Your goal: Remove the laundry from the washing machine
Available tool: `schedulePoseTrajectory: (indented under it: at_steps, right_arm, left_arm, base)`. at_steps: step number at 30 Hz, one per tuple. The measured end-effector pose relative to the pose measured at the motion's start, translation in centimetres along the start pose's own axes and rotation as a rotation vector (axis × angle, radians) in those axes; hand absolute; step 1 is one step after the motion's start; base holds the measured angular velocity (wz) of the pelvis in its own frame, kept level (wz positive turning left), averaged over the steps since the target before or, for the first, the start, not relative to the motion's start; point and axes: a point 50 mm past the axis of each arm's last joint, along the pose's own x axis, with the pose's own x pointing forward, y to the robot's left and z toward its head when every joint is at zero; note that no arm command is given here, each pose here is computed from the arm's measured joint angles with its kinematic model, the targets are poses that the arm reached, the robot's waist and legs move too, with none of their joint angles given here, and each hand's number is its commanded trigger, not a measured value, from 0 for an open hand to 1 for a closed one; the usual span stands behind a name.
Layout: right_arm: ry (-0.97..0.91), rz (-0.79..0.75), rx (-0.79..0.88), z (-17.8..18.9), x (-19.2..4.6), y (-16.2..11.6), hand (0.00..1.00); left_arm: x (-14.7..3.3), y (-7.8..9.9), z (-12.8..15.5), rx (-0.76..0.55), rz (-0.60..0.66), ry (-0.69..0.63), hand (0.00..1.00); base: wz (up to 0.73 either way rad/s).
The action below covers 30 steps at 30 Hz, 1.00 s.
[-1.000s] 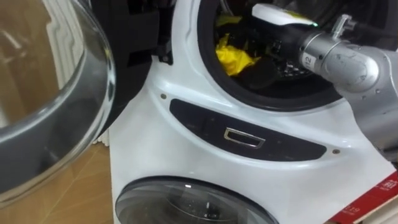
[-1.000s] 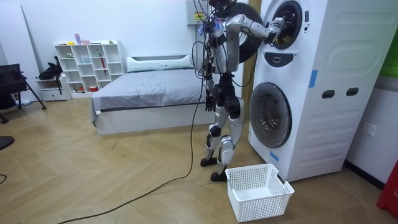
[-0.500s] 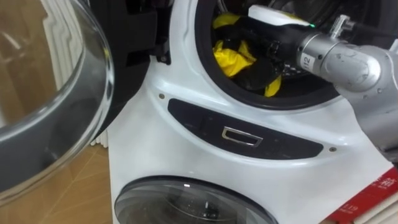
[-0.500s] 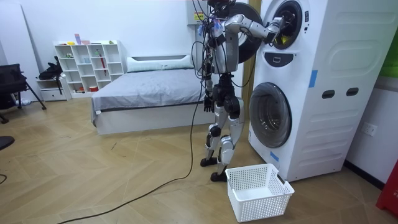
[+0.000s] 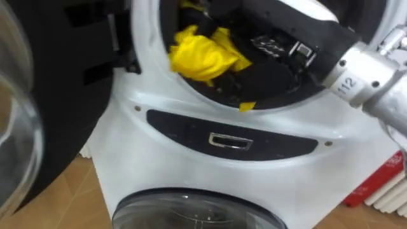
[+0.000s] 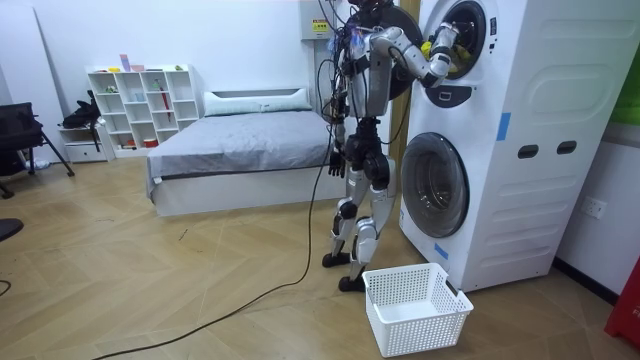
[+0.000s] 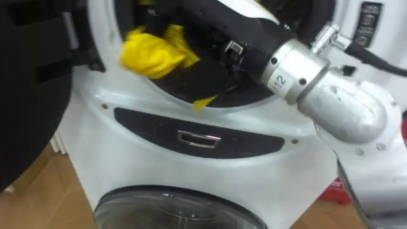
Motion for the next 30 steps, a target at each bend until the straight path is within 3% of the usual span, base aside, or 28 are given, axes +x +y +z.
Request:
schedulePoseTrajectory:
  at_steps: [9, 13, 22, 30]
  right_arm:
    - [-0.148, -0.006, 0.171, 1.4, -1.4, 0.5, 1.0]
    - [-0.151, -0.05, 0.237, 1.1, -3.2, 0.1, 1.0]
    - [-0.039, -0.182, 0.244, -0.5, -7.5, -0.5, 1.0]
    - [-0.019, -0.286, 0.2, -0.4, -8.7, -1.7, 1.0]
  left_arm:
    - [-0.3, -1.1, -0.8, -0.05, -0.028, 0.024, 0.0]
    - [-0.6, -1.2, -2.1, -0.045, -0.031, 0.054, 0.0]
    - [-0.7, -0.5, -3.4, -0.112, 0.007, 0.077, 0.0]
    - [-0.3, -0.1, -1.8, -0.124, 0.023, 0.025, 0.0]
  base:
    - [-0.01]
    - [0.01]
    - [-0.03]
    - [-0.25]
